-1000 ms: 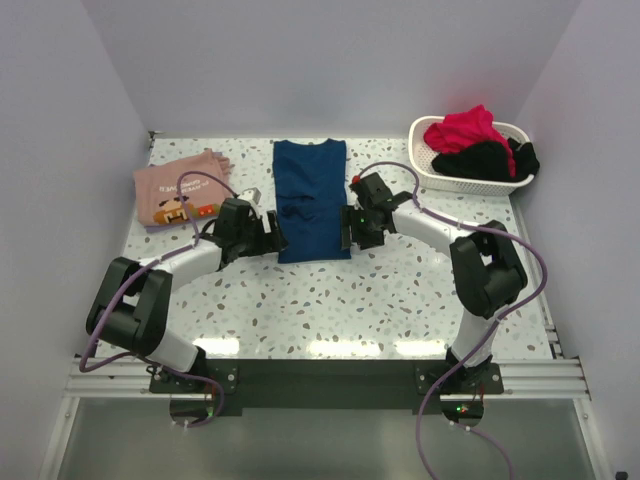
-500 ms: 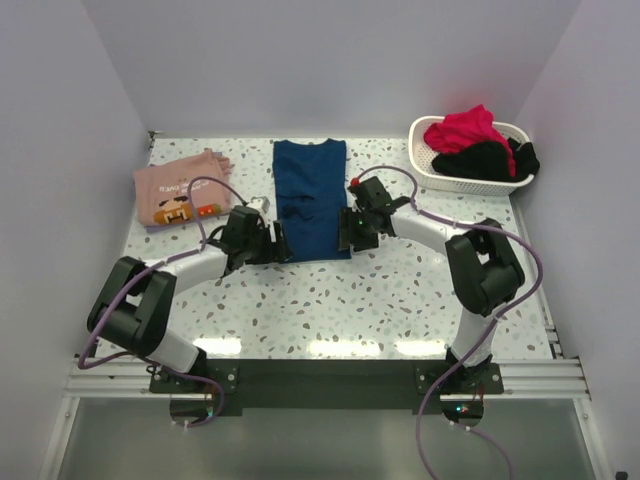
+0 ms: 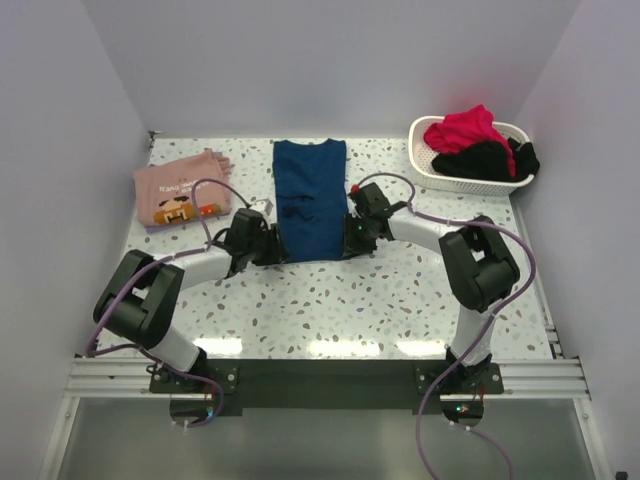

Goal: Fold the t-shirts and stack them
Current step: Fold the tshirt

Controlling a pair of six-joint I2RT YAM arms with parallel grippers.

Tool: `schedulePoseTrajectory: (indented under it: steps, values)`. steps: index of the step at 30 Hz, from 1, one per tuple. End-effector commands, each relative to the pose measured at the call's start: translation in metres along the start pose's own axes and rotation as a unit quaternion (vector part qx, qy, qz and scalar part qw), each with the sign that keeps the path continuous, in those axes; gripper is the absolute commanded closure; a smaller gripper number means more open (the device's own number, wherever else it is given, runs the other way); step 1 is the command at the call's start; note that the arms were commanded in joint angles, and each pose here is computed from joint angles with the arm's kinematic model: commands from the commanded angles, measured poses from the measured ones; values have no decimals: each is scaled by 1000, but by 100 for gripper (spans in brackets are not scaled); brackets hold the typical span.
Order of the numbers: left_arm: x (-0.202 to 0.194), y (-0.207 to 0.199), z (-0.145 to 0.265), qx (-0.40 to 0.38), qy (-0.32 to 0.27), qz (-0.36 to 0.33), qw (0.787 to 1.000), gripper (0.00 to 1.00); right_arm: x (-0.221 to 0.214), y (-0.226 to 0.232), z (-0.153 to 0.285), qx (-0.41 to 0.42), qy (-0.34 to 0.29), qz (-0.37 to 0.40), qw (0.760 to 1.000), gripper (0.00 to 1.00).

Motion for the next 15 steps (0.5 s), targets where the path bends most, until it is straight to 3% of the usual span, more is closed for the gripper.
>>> schedulePoseTrajectory:
  steps: [1,3,8,10,15]
  values:
    - [-17,1,-4,0,17,-3,1000,59,-7,1,-7,9,14,-1,1000,69]
    - [-17,0,-3,-5,15,-4,1000,66,-8,4,-3,14,14,3,1000,76]
    - [-8,-18,5,-48,1,0,999,99,-8,10,11,22,14,14,1000,95]
    - [-3,-26,10,-64,-5,4,998,100,-9,13,21,24,12,18,999,100]
    - [16,-38,37,-74,-28,1,997,100,-17,18,46,28,6,31,999,100]
Point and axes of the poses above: each gripper's point midway between its finger pads, its own z axis back along the fingers, its own y axis along the line the jaws close on, x = y × z, the point moved 1 cm from there along z, back along the fingers, and after that the axes turned 13 degrees about -z, right-handed, at the moved point
